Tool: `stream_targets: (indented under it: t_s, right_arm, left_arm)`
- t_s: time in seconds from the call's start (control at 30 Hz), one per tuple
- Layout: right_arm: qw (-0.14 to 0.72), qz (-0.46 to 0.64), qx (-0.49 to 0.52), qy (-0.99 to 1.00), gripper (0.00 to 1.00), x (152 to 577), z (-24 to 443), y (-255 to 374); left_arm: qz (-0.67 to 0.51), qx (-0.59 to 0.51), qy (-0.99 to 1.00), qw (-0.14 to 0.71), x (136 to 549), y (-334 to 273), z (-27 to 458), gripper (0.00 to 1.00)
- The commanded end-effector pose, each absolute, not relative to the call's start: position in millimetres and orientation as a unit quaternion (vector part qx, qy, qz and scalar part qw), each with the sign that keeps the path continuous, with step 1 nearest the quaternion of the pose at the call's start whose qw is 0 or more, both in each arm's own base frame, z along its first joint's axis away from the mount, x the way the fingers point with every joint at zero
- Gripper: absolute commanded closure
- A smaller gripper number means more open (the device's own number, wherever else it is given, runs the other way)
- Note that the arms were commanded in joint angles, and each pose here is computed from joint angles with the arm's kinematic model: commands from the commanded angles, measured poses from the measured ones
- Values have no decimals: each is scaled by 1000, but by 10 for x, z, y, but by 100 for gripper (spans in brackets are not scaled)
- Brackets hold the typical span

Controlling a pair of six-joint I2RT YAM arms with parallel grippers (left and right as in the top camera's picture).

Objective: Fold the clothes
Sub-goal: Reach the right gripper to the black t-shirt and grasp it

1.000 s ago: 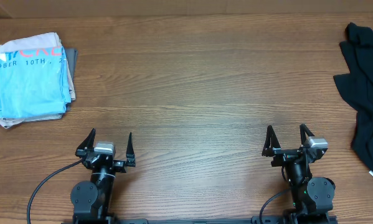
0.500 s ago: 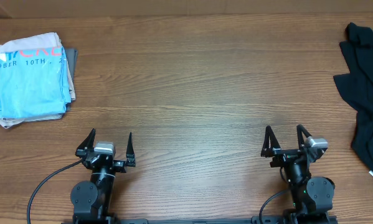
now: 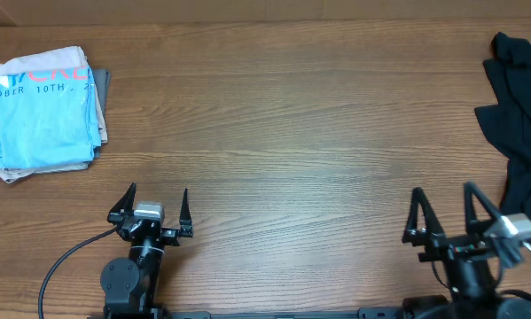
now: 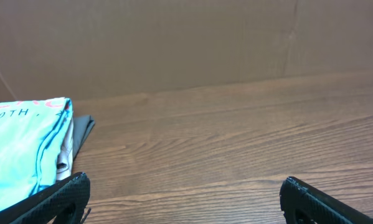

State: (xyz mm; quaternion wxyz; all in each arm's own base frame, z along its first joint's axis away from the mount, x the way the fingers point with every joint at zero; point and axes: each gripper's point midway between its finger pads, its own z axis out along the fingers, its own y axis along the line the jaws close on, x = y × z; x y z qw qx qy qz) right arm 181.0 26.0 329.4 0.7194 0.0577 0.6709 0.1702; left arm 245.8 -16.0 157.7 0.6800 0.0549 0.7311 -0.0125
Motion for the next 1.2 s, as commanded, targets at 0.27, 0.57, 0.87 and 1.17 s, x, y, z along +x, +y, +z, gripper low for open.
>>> stream_targets:
  t_s: [0.27,0.57,0.87,1.17]
  right_arm:
    - [636,110,109,756,0,2122,3712,82]
    - [447,-54,157,879,0,2655,3372,-313]
    - [291,-127,251,914,0,3093,2728,-1037]
    - [251,-121,313,908,0,3299,2331,-1516]
  left_arm:
    - [-2,64,729,682,2456,-160,1575,0]
    - [-2,64,729,682,2456,-160,1575,0]
    - [-2,64,729,682,2456,-160,1576,0]
    - [-2,64,729,682,2456,-160,1576,0]
